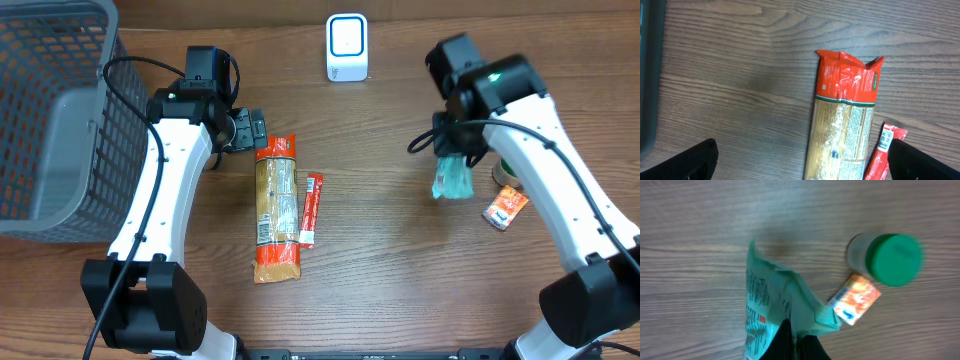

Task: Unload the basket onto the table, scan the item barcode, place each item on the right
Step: 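Carry the packet right and set it beside the jar, release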

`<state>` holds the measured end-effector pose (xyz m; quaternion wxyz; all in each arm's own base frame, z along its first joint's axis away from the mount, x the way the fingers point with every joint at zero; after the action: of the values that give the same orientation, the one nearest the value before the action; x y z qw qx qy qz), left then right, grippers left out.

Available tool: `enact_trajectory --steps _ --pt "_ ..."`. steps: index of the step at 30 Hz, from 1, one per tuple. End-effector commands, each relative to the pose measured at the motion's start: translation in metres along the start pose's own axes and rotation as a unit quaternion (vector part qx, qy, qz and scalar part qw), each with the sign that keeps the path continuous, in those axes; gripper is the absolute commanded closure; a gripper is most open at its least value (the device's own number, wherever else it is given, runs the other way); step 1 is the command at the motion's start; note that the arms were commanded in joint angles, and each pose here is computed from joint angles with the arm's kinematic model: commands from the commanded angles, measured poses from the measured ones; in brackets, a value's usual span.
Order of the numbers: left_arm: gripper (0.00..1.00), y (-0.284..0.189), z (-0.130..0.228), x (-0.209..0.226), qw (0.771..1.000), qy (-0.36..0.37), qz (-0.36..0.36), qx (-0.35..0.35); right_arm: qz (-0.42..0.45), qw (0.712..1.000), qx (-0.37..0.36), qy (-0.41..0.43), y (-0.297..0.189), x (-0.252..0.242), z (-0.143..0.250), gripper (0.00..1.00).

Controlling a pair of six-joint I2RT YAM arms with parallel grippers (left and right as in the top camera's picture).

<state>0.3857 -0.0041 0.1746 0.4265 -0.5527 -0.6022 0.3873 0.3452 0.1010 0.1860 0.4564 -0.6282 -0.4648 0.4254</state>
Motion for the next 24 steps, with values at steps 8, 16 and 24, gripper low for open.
enact_trajectory --steps 8,16,24 --pt "0.00 -0.008 -0.005 0.002 1.000 0.001 -0.003 -0.013 0.008 0.999 0.036 0.001 0.097 0.001 0.043 0.97" --pt "0.00 -0.008 -0.005 0.002 1.000 0.001 -0.003 -0.013 0.040 0.999 -0.004 -0.006 0.102 -0.009 0.033 0.69" --pt "0.00 -0.008 -0.005 0.002 1.000 0.001 -0.003 -0.013 -0.076 0.995 0.046 0.033 0.093 0.029 0.042 0.65"
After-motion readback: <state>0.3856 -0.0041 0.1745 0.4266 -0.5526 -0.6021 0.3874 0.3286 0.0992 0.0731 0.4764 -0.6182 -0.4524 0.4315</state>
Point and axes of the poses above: each gripper's point midway between its finger pads, its own y axis out along the fingers, its own x axis along the line the jaws close on, z = x × y, the point moved 2 cm from there along -y, back along the fingers, and after that the axes turned 11 degrees about y, right-handed, at the moved point
